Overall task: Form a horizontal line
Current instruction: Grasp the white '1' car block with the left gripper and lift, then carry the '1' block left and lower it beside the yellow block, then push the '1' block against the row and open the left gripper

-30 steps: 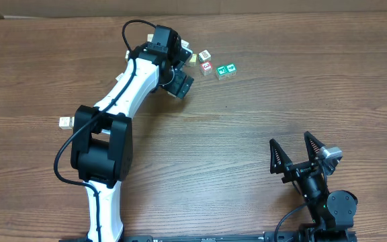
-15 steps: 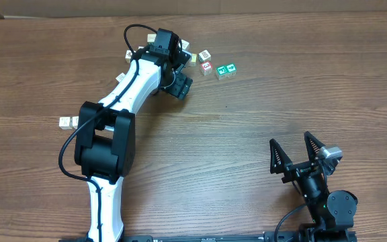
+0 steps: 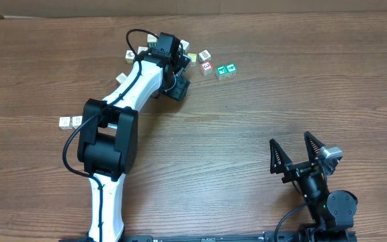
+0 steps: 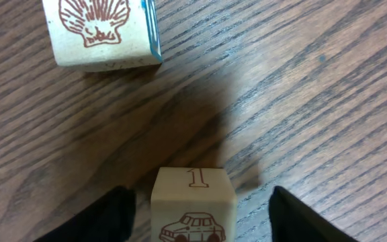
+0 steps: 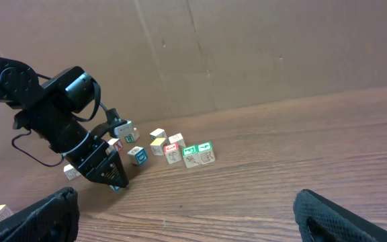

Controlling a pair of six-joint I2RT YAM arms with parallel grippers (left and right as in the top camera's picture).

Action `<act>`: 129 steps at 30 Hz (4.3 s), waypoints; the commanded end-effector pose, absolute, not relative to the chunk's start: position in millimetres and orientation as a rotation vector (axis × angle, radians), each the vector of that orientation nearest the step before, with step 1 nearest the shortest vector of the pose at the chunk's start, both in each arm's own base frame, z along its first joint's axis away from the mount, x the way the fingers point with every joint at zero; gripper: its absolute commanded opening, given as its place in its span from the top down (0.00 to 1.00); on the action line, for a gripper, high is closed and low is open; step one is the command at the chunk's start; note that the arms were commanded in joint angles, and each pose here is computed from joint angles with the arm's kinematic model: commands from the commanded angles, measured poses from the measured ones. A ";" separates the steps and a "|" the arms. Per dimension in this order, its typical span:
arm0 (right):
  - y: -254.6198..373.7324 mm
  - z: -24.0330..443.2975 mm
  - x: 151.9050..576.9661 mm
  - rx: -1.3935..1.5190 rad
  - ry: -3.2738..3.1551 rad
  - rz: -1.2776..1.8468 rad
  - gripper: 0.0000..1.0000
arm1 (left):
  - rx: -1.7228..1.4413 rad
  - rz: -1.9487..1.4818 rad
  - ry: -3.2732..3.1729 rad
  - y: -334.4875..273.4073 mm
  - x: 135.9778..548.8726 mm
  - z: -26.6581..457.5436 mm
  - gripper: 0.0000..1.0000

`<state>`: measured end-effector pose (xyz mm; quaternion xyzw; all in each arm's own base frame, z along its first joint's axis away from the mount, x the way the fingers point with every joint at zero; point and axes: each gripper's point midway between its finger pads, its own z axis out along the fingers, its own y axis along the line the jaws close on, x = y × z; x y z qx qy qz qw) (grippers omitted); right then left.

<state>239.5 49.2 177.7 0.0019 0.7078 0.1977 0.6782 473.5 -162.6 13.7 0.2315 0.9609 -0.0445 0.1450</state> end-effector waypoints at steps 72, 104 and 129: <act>50.6 175.0 239.5 -0.004 1.591 0.448 0.00 | -0.374 -0.002 2.791 14.5 382.2 41.8 0.82; 50.6 175.0 239.5 -0.004 1.591 0.448 0.00 | -0.245 0.151 2.856 41.6 378.8 16.4 0.82; 50.7 175.0 239.5 -0.004 1.591 0.448 0.00 | -0.246 0.157 2.857 45.3 375.7 11.1 0.82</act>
